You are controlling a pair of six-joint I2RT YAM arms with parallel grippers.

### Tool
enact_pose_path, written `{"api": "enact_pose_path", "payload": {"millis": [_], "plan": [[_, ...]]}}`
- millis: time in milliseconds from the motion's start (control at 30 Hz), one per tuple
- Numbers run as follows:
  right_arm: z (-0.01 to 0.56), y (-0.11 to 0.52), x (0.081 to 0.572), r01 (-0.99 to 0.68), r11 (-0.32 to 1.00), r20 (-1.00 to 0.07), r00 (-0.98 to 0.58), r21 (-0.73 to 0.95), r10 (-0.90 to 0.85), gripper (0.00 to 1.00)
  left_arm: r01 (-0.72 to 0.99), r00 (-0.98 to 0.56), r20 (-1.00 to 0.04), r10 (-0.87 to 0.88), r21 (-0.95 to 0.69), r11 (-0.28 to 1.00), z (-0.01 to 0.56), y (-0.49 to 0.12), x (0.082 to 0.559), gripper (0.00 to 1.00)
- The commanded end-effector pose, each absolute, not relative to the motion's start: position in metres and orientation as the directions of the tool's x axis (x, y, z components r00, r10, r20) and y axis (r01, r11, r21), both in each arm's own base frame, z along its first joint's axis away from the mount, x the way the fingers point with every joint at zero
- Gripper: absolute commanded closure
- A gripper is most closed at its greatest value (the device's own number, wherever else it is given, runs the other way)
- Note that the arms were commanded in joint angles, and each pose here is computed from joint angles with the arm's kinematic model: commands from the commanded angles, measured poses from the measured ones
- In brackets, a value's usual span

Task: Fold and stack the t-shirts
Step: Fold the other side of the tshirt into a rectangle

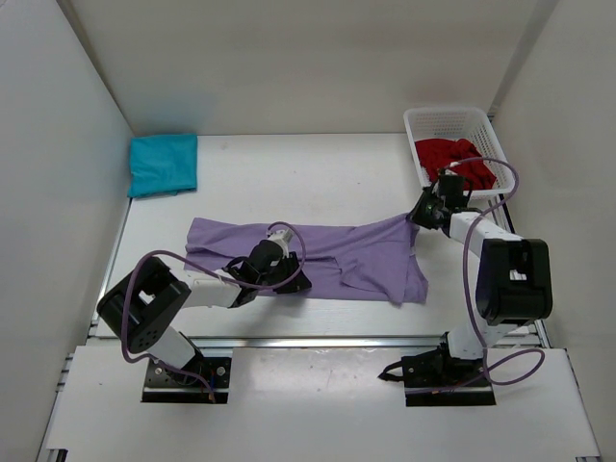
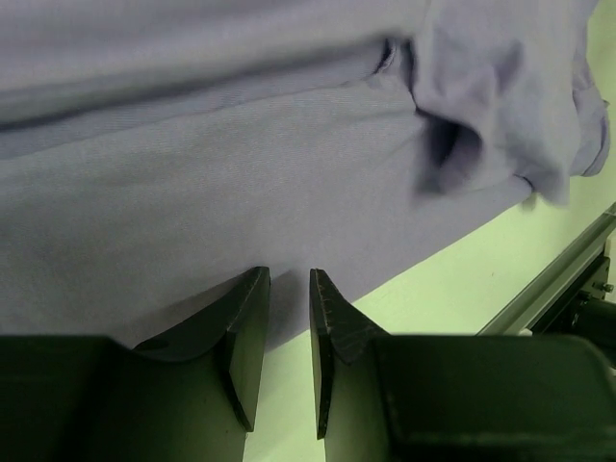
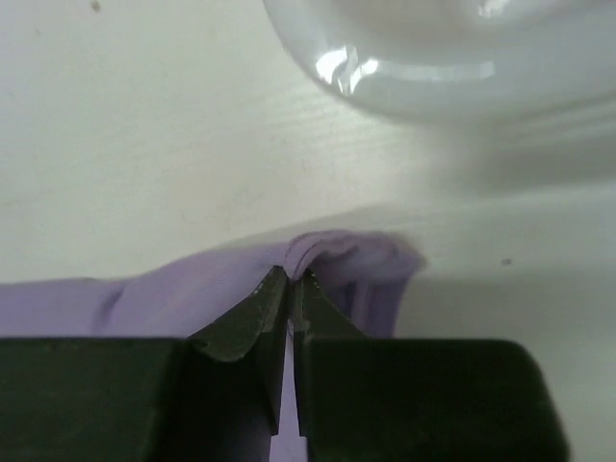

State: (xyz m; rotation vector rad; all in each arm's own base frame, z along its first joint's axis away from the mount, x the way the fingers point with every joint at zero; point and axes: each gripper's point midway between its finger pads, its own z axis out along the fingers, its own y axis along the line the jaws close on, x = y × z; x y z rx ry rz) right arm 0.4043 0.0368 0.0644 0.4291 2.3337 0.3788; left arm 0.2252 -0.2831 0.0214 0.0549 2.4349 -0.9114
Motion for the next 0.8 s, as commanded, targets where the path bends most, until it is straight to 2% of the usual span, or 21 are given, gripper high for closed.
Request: {"api": "enact_pose_path", "payload": {"millis": [0, 167, 233, 300, 367, 467, 567, 600, 633, 667, 700, 767], "plan": [[0.084, 0.028, 0.436, 0.177, 0.902, -0.662, -0.627, 0.393, 0.412, 0.99, 0.188, -0.868, -0.477, -0.137, -0.571, 0.799, 0.007, -0.266, 0.219, 0.65], [0.069, 0.026, 0.446, 0.179, 0.904, -0.653, -0.639, 0.388, 0.407, 0.97, 0.189, -0.876, -0.467, -0.123, -0.567, 0.802, 0.004, -0.266, 0.213, 0.65], [0.073, 0.026, 0.454, 0.163, 0.903, -0.677, -0.613, 0.397, 0.408, 0.9, 0.192, -0.876, -0.467, -0.121, -0.569, 0.8, 0.005, -0.266, 0.214, 0.65], [0.075, 0.027, 0.451, 0.162, 0.903, -0.672, -0.618, 0.399, 0.408, 0.75, 0.192, -0.876, -0.466, -0.124, -0.573, 0.797, 0.006, -0.267, 0.212, 0.65], [0.087, 0.032, 0.448, 0.135, 0.912, -0.692, -0.611, 0.387, 0.384, 0.71, 0.194, -0.871, -0.474, -0.131, -0.576, 0.794, 0.01, -0.266, 0.214, 0.66], [0.111, 0.031, 0.434, 0.148, 0.921, -0.724, -0.579, 0.359, 0.376, 0.71, 0.201, -0.862, -0.486, -0.144, -0.588, 0.783, 0.022, -0.266, 0.219, 0.65], [0.128, 0.049, 0.411, 0.13, 0.924, -0.744, -0.558, 0.359, 0.367, 0.74, 0.207, -0.84, -0.512, -0.179, -0.607, 0.767, 0.045, -0.264, 0.229, 0.65], [0.129, 0.056, 0.401, 0.131, 0.917, -0.746, -0.544, 0.377, 0.384, 0.78, 0.202, -0.822, -0.529, -0.21, -0.617, 0.76, 0.059, -0.26, 0.239, 0.64], [0.115, 0.064, 0.385, 0.124, 0.912, -0.725, -0.569, 0.391, 0.388, 0.87, 0.199, -0.813, -0.537, -0.226, -0.62, 0.759, 0.065, -0.257, 0.244, 0.64], [0.109, 0.072, 0.372, 0.098, 0.905, -0.721, -0.571, 0.415, 0.392, 0.92, 0.17, -0.79, -0.549, -0.273, -0.623, 0.763, 0.073, -0.244, 0.253, 0.64], [0.119, 0.09, 0.366, 0.038, 0.892, -0.727, -0.564, 0.45, 0.391, 1.0, 0.143, -0.758, -0.565, -0.327, -0.632, 0.761, 0.086, -0.23, 0.267, 0.65], [0.096, 0.106, 0.337, 0.012, 0.877, -0.684, -0.621, 0.481, 0.383, 1.0, 0.078, -0.704, -0.581, -0.409, -0.635, 0.769, 0.097, -0.201, 0.285, 0.63]]}}
